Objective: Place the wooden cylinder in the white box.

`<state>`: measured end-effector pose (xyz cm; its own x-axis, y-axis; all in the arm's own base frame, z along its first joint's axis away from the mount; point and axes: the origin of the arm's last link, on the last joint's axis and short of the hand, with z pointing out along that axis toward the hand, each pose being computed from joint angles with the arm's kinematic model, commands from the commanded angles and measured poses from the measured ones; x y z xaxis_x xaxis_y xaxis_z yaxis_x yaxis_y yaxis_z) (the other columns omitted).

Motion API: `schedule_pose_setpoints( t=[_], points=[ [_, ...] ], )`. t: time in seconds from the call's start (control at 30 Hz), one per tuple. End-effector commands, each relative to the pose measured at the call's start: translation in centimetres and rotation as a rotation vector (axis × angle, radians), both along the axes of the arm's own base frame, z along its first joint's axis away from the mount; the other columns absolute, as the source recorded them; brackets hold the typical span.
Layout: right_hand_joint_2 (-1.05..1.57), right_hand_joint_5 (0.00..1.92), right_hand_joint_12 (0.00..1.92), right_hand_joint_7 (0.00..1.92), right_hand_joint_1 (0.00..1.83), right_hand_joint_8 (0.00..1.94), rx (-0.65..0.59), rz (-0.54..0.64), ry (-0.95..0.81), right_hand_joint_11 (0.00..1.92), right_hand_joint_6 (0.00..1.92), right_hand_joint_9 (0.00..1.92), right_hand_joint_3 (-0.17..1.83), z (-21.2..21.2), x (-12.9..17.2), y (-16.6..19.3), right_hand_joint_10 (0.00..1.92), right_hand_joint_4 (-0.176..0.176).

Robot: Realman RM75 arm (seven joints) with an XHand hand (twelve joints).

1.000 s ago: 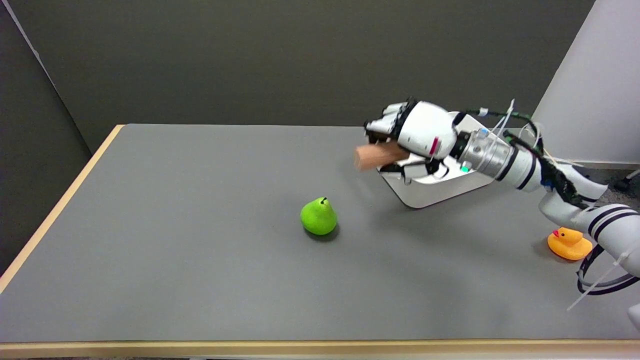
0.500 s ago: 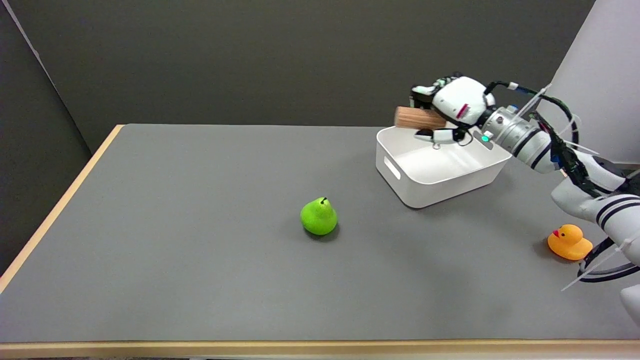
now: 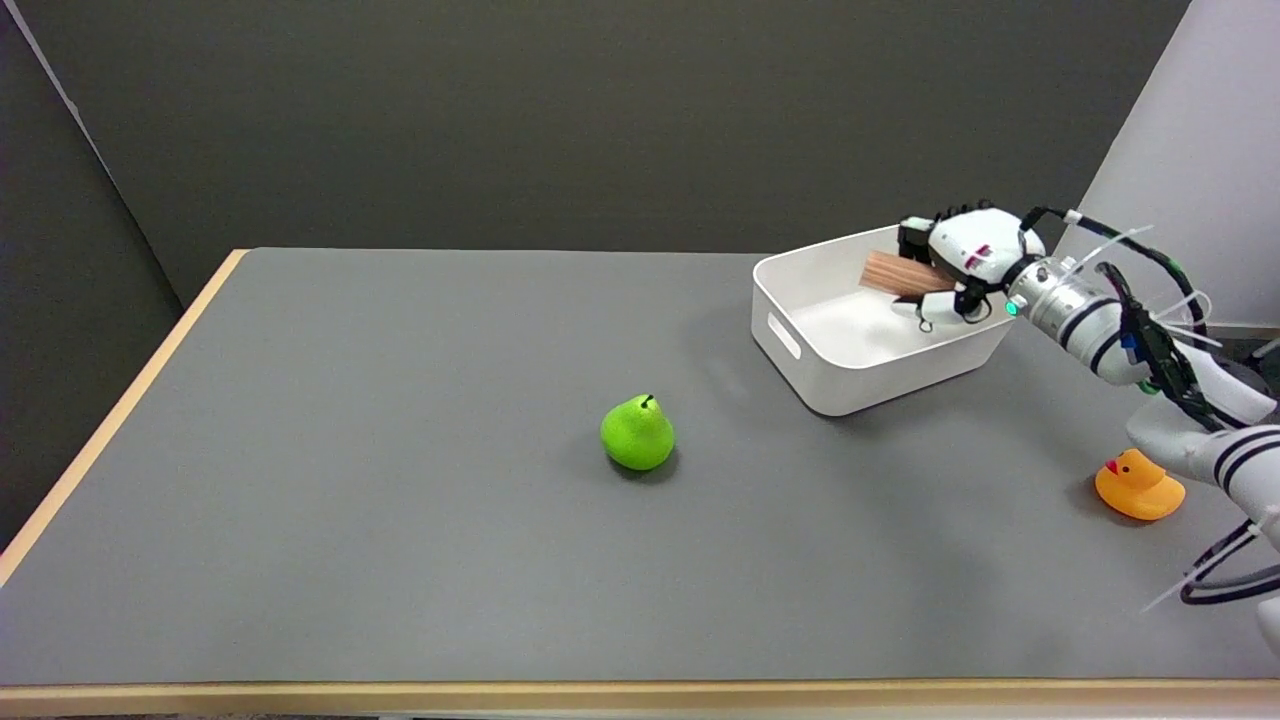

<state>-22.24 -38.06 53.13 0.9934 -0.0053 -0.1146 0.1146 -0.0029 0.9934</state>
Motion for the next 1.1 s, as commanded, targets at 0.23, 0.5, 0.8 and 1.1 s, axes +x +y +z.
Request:
schedule_pose_setpoints(
  t=[0.23, 0.5, 0.8, 1.1],
  points=[
    [0.97, 0.66, 1.92, 0.9, 1.19, 1.4, 0.04, 0.001, -0.026, 0.78, 1.46, 0.86, 0.55, -2.8, -0.5, 1.7, 1.52, -0.105],
    [1.01, 0.58, 1.92, 0.83, 1.12, 1.37, 0.092, 0.052, -0.026, 0.47, 1.4, 0.78, 0.48, -4.2, 0.9, 1.3, 1.46, -0.093],
    [0.65, 0.19, 1.13, 0.22, 0.57, 0.4, 0.085, 0.122, -0.127, 0.03, 0.49, 0.15, 1.01, -4.3, 2.4, 1.1, 0.7, 0.027],
    [0.55, 0.04, 0.27, 0.0, 0.49, 0.0, 0.121, 0.216, -0.261, 0.0, 0.27, 0.0, 0.9, -5.7, 4.2, 1.4, 0.0, 0.058]
  ],
)
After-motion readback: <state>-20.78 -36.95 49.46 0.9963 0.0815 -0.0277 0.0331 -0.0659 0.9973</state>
